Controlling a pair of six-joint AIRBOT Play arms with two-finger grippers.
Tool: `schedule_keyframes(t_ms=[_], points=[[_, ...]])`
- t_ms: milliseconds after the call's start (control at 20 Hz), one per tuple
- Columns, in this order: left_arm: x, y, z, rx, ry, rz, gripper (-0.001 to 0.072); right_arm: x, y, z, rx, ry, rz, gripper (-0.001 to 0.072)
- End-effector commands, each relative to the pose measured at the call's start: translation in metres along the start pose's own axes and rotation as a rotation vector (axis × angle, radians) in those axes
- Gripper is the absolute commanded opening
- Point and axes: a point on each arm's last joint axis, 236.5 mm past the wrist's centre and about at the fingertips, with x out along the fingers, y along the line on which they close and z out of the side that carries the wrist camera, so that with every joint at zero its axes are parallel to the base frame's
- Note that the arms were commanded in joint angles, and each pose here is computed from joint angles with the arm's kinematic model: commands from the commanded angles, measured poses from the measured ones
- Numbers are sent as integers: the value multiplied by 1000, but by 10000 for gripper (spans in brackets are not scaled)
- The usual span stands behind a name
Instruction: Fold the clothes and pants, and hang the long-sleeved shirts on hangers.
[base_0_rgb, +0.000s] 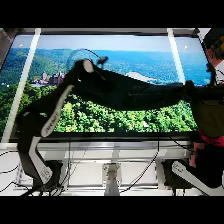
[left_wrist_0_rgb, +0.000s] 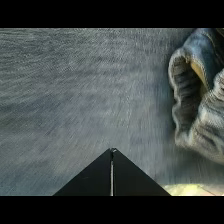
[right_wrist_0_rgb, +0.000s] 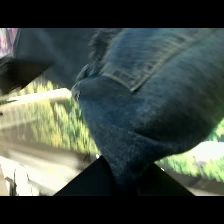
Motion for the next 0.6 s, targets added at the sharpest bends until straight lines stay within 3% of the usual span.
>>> schedule_keyframes(t_ms=[0,300,550], points=[[65,-53,-19,28,31,-75,17,-24,12,-37,-29,78,6,28],[94,-79,-39,71,66,-90,17,-47,33,-11,-102,-16,-14,27],[3,-34,21,87,-107,-29,16,-16,82,24,-285,-9,-21,26]])
